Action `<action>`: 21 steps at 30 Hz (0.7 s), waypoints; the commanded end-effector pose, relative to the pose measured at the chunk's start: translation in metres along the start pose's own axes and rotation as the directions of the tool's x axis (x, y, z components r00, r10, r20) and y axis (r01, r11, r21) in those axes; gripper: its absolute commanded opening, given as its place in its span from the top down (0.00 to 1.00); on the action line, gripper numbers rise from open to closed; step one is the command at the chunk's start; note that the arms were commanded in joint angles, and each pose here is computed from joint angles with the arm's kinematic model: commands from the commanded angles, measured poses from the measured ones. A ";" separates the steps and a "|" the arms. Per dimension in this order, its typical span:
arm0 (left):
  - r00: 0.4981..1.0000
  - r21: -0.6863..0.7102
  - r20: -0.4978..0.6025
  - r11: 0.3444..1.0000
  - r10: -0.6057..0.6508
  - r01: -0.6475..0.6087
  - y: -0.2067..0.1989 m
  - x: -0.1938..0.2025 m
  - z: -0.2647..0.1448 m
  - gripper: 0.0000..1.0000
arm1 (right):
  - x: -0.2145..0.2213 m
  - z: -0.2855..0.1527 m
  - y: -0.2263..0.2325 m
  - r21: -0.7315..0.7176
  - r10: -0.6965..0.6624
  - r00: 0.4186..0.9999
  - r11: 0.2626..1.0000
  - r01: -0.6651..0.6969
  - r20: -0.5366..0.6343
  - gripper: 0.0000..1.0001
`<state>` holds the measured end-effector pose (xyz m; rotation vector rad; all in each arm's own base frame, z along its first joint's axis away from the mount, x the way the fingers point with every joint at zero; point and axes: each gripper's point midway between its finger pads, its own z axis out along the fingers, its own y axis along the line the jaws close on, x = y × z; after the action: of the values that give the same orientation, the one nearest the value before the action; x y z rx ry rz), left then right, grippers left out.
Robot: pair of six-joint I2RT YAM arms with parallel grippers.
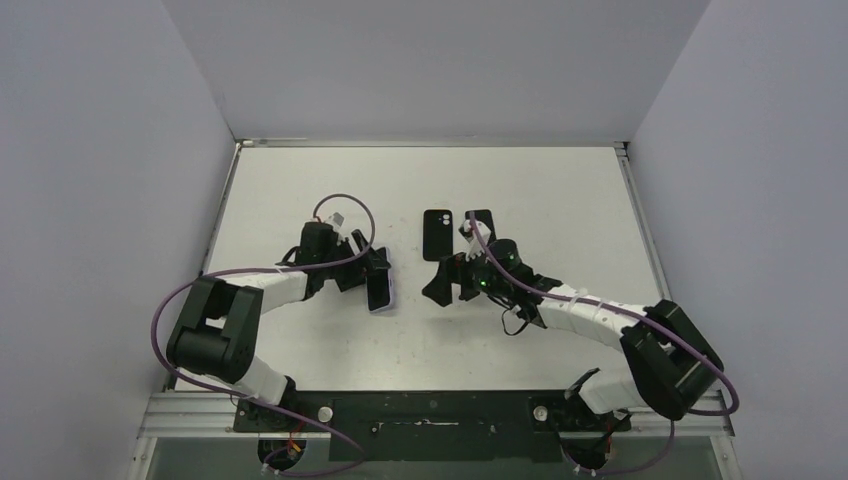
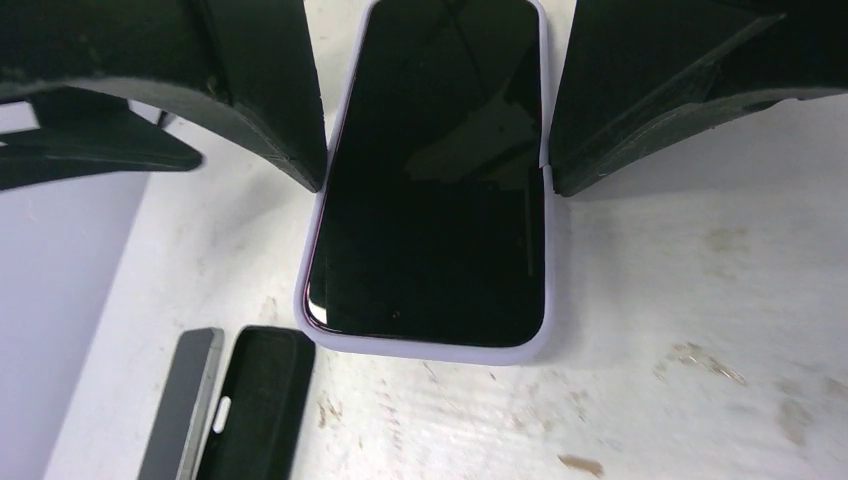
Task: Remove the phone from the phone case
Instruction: Pick up the phone at the center of the board, then adjust the phone.
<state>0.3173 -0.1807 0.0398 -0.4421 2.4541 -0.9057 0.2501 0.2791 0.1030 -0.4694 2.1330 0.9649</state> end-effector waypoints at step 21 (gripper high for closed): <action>0.975 0.118 -0.112 0.971 -0.194 0.207 -0.013 0.055 0.006 0.85 | 0.022 0.101 0.060 -0.238 0.111 0.988 0.962 -0.135 -0.110 0.49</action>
<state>0.2930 -0.2207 0.0449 -0.5808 2.3841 -1.2125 0.2447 0.3708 0.0402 -0.4728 2.2890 1.1786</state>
